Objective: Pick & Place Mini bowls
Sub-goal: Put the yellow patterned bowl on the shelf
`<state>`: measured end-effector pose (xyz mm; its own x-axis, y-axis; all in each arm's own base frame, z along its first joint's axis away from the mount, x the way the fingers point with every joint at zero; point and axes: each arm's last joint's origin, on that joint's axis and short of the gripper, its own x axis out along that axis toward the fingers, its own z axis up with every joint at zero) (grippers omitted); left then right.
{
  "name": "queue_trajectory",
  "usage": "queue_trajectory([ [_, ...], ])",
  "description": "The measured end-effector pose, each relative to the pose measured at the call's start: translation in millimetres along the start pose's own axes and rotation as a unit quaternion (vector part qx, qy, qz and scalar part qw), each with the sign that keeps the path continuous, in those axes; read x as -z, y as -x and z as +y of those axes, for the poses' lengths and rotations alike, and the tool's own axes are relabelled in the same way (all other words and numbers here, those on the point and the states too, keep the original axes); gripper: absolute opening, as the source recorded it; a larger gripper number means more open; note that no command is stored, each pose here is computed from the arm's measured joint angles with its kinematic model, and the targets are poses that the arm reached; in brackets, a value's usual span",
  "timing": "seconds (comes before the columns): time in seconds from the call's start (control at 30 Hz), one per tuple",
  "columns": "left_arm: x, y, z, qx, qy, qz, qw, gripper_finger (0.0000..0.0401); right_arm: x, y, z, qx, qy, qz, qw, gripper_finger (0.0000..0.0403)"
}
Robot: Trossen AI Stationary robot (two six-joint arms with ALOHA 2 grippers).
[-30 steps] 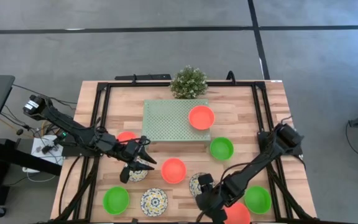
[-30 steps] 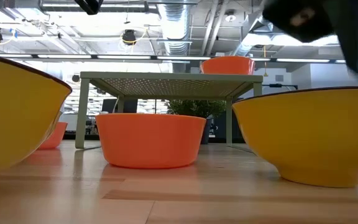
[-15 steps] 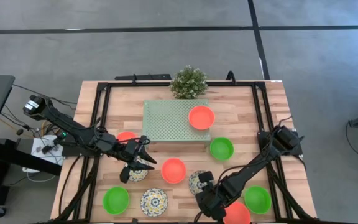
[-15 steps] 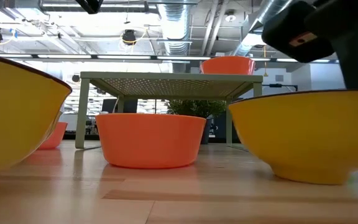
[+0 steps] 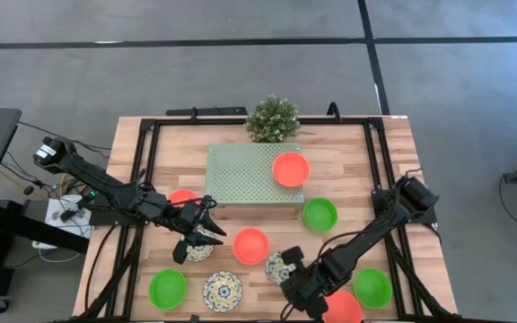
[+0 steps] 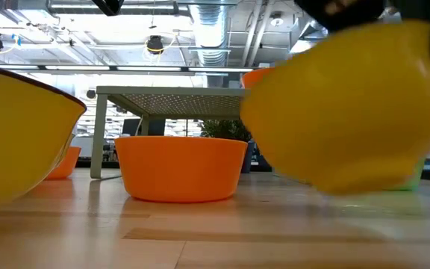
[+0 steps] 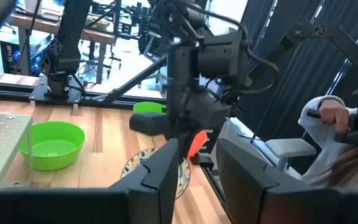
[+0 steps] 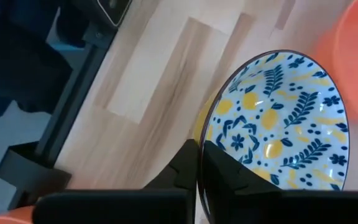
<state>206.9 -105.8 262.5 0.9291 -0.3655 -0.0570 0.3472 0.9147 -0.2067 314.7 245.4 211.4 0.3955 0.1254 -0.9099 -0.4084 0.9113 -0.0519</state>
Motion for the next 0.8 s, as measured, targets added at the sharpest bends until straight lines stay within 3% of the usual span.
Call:
queue_trajectory([
  [0.27,0,0,0,0.000,0.000,0.000,1.000,0.0111,-7,35,-6,0.022,0.042,-0.058,0.997,0.0005],
  [0.43,0,0,0,0.000,0.000,-0.001,1.000,0.0111,-13,62,-23,0.129,0.101,-0.103,0.981,0.0004],
  [0.57,-1,0,0,0.001,0.000,-0.003,1.000,0.0111,-20,70,-54,0.210,0.134,-0.109,0.962,0.0004],
  [0.8,-1,0,0,0.001,0.000,-0.004,1.000,0.0111,-20,74,-123,0.258,0.099,-0.080,0.958,0.0010],
])
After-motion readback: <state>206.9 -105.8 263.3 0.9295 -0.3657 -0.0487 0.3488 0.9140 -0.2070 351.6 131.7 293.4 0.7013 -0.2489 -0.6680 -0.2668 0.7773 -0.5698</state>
